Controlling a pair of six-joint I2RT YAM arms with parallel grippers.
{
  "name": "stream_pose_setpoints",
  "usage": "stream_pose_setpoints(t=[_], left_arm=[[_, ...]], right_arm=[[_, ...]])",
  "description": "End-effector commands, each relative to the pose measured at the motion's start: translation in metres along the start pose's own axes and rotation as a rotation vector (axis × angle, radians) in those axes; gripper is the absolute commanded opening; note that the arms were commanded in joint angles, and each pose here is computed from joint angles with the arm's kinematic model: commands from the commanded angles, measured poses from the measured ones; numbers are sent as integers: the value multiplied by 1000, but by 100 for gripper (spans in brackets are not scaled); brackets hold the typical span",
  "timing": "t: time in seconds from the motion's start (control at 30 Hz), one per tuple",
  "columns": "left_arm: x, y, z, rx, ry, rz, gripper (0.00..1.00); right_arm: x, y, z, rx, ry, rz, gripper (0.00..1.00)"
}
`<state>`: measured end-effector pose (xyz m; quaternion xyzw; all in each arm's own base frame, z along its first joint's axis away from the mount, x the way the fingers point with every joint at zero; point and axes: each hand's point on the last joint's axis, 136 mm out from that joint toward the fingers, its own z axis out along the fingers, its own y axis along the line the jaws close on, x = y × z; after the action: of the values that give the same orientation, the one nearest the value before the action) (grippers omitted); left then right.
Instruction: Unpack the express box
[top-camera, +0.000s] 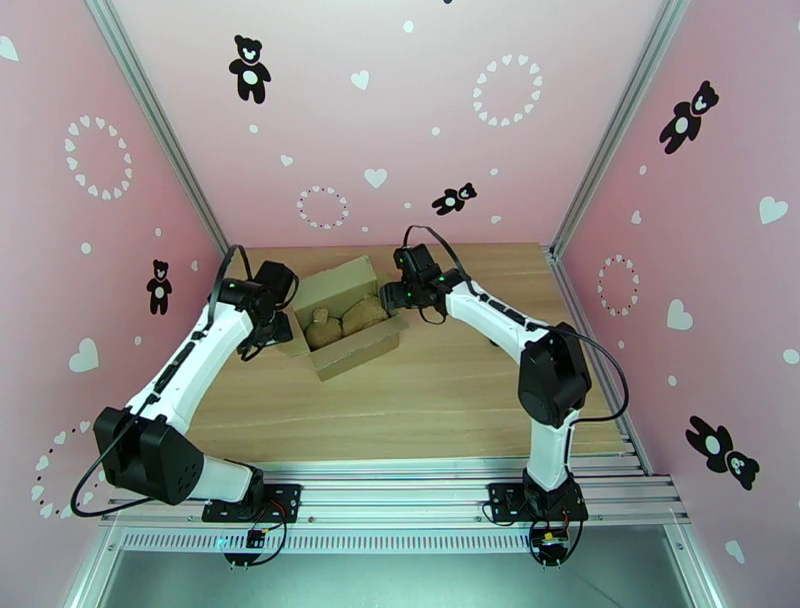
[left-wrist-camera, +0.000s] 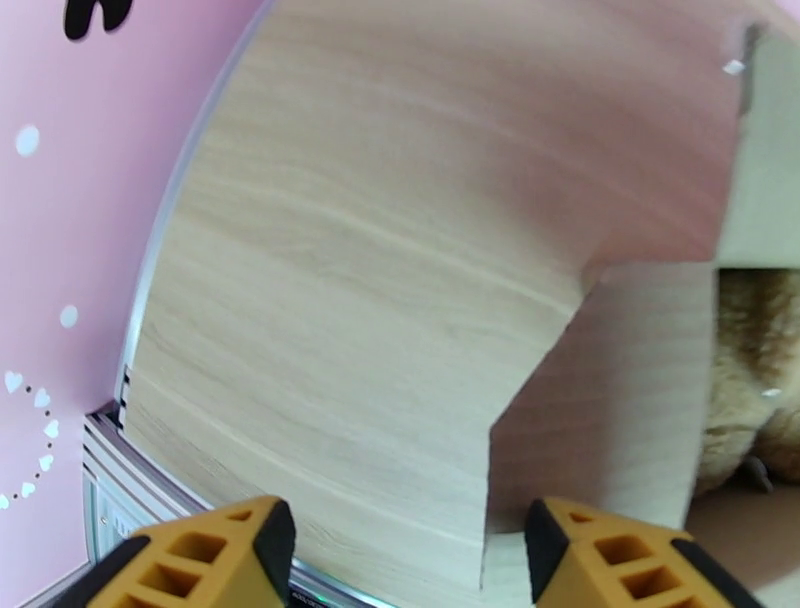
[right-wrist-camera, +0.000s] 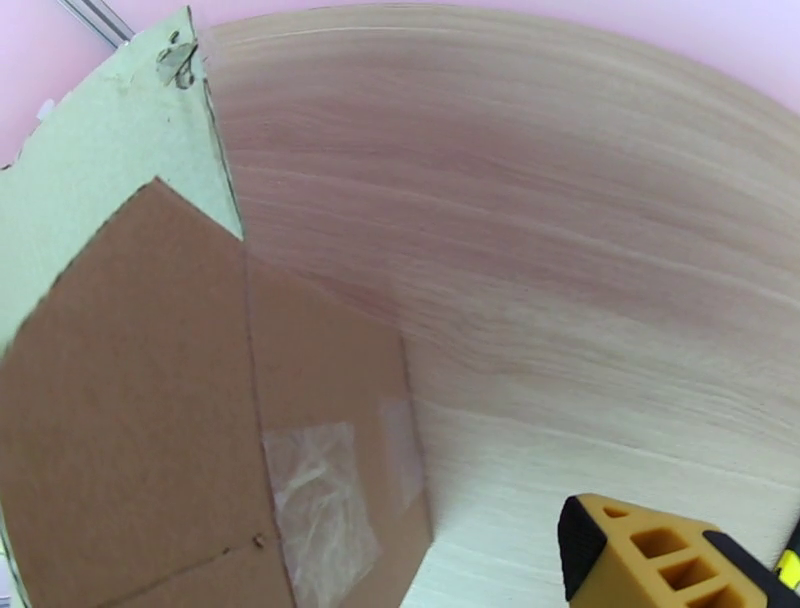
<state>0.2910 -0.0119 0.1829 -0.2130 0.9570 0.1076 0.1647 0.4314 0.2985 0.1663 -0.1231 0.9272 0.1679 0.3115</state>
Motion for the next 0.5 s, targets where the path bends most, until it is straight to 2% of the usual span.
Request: stream_pose_setpoints(t=[0.0,0.47], left_arm=[[2,-11,6,62,7,-51,67],[-2,-21,20,65,13,-70,66]], right_arm=[[-17,7,-19,-67,-60,45,77],[-32,0,-44,-127,-111,93,77]])
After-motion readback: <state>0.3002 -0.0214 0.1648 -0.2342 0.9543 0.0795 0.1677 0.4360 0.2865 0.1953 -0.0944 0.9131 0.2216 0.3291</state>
